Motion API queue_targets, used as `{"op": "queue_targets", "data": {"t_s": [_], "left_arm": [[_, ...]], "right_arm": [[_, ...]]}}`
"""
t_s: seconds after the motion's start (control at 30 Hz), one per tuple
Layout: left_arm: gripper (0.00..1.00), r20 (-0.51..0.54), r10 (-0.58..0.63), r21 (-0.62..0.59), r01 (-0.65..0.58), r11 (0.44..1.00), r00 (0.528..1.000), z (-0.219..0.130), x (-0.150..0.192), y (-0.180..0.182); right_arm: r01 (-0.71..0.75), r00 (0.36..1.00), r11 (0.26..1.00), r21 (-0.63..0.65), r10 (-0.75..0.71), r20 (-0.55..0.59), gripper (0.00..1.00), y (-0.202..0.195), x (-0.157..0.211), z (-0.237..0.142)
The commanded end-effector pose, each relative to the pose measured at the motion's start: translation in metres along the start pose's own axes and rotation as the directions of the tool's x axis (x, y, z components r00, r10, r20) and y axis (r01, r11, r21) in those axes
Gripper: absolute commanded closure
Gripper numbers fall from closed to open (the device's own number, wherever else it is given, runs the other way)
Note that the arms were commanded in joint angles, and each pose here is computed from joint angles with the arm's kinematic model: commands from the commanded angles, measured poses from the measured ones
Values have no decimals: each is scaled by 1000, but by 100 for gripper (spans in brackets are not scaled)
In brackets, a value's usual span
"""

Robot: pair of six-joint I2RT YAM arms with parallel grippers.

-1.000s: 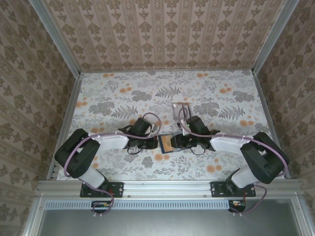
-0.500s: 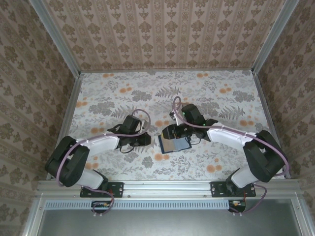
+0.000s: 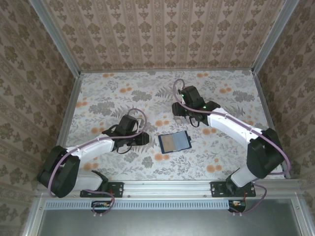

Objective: Put the credit cards into the card holder

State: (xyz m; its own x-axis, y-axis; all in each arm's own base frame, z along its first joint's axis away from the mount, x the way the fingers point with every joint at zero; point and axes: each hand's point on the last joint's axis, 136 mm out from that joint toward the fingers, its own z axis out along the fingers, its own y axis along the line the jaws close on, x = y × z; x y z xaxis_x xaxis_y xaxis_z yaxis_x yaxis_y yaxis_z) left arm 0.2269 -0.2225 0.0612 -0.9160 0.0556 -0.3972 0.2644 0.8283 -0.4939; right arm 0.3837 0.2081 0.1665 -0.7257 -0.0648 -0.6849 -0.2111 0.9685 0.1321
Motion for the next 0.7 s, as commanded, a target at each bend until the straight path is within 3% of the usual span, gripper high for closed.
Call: {"op": "queue_targets", "data": {"t_s": [0.0,0.07,0.3,0.53,0.67], "left_arm": [[68,21,-4,-40,5,999,1000,-8,-1,6],[66,38,-11,-42,13,999,999,-8,-1,8],[70,46,-7,-43,9,999,999,-8,2,9],[62,62,26,-53,-23,998,998,-14,-1,8],[55,74,46,-77,-40,996,996,-20,-5,9]], "right_arm": [[91,995,981,169,-81,-63,43,-26,4,14],[128,988,975,182,-110,-104,36,-26,7,28],[190,973,949,252,-147,-177,35,-38,19,57],[240,946,926,292,-155,-286,34,-53,42,84],[252,945,901,353,-149,-292,35,-63,38,78]]}}
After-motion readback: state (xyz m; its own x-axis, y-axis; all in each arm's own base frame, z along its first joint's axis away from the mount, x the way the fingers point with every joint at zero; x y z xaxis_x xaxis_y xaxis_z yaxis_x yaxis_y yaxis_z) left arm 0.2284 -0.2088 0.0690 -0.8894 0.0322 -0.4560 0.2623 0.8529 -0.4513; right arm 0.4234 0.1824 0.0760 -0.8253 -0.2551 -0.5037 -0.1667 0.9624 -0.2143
